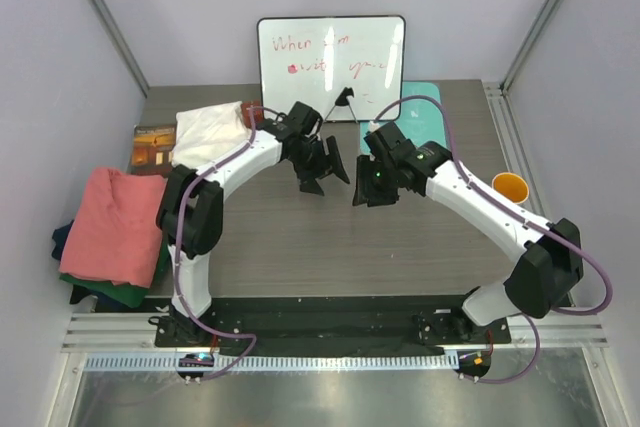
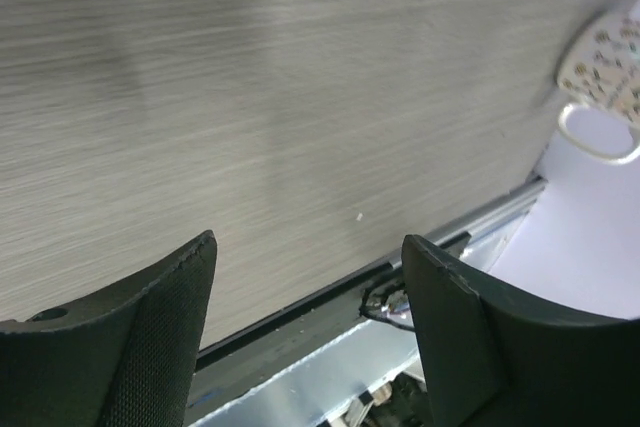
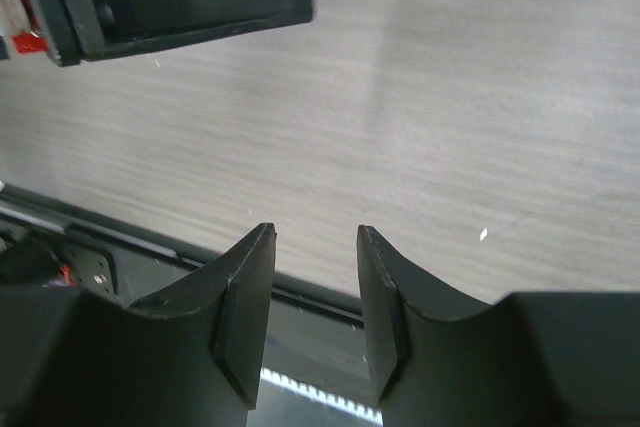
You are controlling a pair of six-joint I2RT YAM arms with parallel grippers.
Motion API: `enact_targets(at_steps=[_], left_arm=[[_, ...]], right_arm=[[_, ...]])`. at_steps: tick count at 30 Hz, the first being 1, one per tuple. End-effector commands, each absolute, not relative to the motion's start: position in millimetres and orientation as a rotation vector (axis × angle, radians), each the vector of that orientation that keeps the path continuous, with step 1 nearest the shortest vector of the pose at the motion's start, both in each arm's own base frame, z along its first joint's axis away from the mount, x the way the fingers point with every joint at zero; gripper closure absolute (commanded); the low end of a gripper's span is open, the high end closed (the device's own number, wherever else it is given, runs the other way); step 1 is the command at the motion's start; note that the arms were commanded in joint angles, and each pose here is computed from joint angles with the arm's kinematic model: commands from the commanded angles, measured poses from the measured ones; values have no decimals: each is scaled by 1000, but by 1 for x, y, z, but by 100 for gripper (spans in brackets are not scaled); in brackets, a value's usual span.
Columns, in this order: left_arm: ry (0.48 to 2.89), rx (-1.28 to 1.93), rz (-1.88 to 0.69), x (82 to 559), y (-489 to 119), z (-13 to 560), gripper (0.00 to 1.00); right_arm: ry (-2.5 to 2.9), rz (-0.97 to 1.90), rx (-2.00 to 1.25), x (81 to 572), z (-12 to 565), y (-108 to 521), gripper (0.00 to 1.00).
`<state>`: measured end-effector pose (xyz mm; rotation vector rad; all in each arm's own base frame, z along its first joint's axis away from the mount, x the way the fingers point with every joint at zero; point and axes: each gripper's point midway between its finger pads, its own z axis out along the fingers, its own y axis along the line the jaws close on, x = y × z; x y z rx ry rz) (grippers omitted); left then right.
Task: Fold and stack the t-shirts
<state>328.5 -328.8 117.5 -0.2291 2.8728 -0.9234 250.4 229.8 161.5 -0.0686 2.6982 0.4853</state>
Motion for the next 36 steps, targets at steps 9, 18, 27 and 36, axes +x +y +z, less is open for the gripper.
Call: enact_targets(at_steps=[9,18,27,36], left_arm=[[2758,-115,-696,334,-279,158,23],[2621,-31,-594,330,-250,182,20],[2515,-340,-462,349,-205,179,20],[2584,-495,-357,359,-181,163,20]], right_arm=[[2715,594,-187,311,152,291,56],[2700,593,-120,340,146,281,54],[2576,603,33,412,163,227,43],[2340,677,273,520,228,124,40]])
